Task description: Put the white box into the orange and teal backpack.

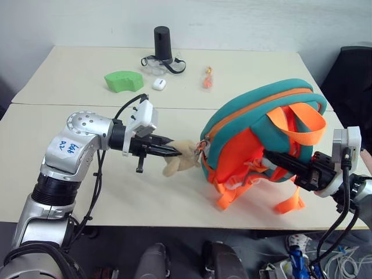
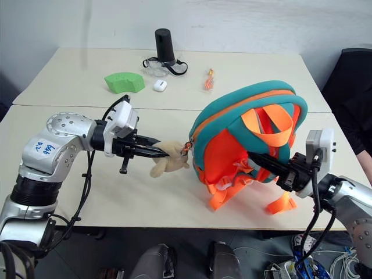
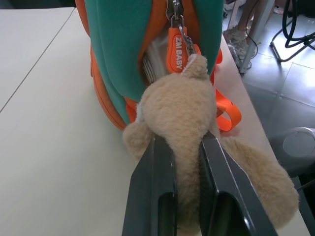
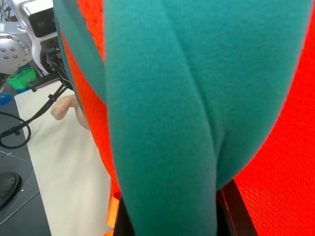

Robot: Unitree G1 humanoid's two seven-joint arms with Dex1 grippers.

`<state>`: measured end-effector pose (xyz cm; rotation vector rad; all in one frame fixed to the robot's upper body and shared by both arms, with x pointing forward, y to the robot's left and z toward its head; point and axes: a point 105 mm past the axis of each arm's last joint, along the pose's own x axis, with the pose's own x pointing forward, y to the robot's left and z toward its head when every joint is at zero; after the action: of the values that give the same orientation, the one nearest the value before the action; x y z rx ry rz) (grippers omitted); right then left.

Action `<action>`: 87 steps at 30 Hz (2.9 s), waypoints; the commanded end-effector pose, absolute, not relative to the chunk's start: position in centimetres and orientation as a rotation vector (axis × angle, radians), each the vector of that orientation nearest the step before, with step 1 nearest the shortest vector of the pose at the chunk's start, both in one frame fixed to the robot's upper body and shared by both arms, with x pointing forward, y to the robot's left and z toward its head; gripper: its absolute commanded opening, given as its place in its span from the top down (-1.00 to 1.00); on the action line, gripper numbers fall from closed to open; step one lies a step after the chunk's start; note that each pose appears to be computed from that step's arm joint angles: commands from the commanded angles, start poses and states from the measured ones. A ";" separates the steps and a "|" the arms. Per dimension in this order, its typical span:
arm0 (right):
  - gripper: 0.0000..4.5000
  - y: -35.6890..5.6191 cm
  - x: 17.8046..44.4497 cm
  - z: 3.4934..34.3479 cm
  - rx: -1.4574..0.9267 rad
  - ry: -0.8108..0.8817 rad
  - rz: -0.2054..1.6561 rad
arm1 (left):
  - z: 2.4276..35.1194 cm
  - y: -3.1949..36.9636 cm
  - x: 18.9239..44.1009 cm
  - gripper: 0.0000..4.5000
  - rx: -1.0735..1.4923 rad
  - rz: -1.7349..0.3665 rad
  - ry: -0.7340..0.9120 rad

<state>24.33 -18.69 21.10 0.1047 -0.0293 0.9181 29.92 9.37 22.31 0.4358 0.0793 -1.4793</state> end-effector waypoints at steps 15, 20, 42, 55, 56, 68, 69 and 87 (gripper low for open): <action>1.00 -16.3 22.4 23.7 0.121 -0.119 1.099 | 23.1 8.0 31.2 0.94 0.426 -1.447 0.034; 1.00 -13.9 19.7 24.6 0.132 -0.086 1.302 | 23.3 4.0 32.5 0.94 0.363 -1.444 -0.033; 1.00 -17.1 21.8 25.0 0.048 -0.060 1.178 | 24.5 12.7 33.0 0.94 0.572 -1.396 0.091; 1.00 -14.7 22.0 25.1 0.070 -0.093 1.206 | 17.0 8.8 31.2 0.94 0.591 -1.429 0.179; 1.00 -14.6 22.1 25.2 0.074 -0.099 1.207 | 16.3 9.0 31.4 0.94 0.616 -1.414 0.193; 1.00 -14.8 22.2 24.7 0.082 -0.059 1.179 | 15.6 8.6 33.7 0.94 0.596 -1.342 0.186; 0.86 -14.9 22.3 24.4 0.083 -0.044 1.163 | 16.0 8.5 33.6 0.94 0.576 -1.347 0.182; -1.00 -21.2 21.5 22.8 -0.067 0.105 0.939 | 21.5 15.2 33.1 -1.00 0.456 -1.281 0.169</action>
<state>21.79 -20.44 21.87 -0.0060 0.1293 0.9568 33.37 14.94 19.48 0.4640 0.2290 -1.2765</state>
